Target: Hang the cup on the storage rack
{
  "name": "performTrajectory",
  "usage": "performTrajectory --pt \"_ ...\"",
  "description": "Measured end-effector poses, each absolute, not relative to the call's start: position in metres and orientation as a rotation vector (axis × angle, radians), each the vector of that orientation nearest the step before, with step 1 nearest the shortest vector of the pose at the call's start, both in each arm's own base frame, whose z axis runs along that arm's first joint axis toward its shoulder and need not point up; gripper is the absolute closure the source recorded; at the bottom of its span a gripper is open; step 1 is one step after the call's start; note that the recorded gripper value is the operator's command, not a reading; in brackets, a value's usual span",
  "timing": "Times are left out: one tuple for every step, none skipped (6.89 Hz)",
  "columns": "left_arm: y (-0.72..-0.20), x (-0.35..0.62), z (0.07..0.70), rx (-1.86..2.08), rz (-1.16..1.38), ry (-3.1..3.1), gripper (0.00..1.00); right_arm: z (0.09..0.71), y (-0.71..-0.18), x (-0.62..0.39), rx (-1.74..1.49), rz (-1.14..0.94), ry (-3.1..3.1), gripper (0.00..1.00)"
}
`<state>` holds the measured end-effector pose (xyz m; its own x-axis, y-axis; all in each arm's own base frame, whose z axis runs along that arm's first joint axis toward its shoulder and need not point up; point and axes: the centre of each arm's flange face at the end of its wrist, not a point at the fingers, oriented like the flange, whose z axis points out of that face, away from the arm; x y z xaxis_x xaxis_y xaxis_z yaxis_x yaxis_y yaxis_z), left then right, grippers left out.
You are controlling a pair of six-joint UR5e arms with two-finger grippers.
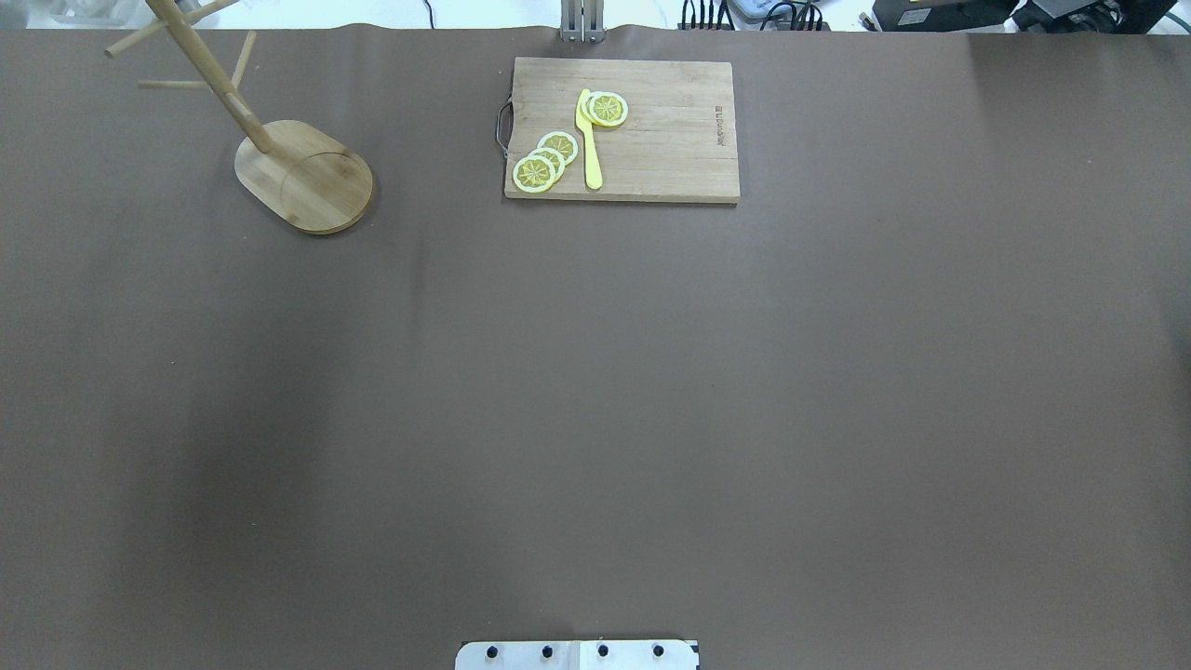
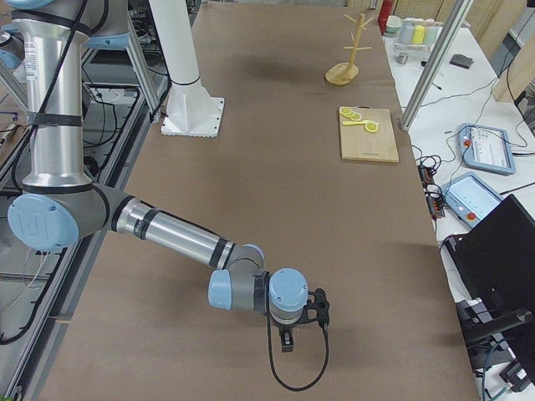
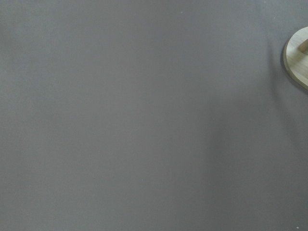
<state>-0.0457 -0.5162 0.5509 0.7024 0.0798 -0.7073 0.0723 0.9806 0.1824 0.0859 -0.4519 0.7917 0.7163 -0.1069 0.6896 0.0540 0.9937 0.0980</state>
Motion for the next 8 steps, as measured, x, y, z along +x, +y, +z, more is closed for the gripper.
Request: performTrajectory --pt "-0.516 -0.046 0.551 0.202 0.004 0.793 0.02 0.788 -0.459 0.085 0.072 -0.076 -0.768 0.01" --pt "-0.517 -0.046 0.551 0.202 0.004 0.793 0.02 0.786 -0.465 0.081 0.067 -0.068 -0.769 0.01" --pt "-0.517 -0.046 0.551 0.203 0.004 0.793 0.02 0.788 -0.468 0.078 0.057 -0.066 -0.772 0.01" --pt "-0.518 -0.046 0.551 0.203 0.004 0.793 0.02 0.791 -0.468 0.072 0.045 -0.071 -0.776 0.09" --pt "-0.518 -0.046 0.55 0.204 0.005 0.793 0.02 0.794 -0.468 0.067 0.035 -0.079 -0.778 0.51" --pt "-0.518 -0.046 0.55 0.205 0.005 0.793 0.02 0.795 -0.468 0.061 0.027 -0.088 -0.78 1.0" --pt "-0.518 -0.046 0.549 0.206 0.005 0.793 0.02 0.795 -0.468 0.058 0.024 -0.095 -0.782 1.0" --pt "-0.519 -0.046 0.549 0.206 0.005 0.794 0.02 0.793 -0.469 0.056 0.028 -0.102 -0.783 1.0"
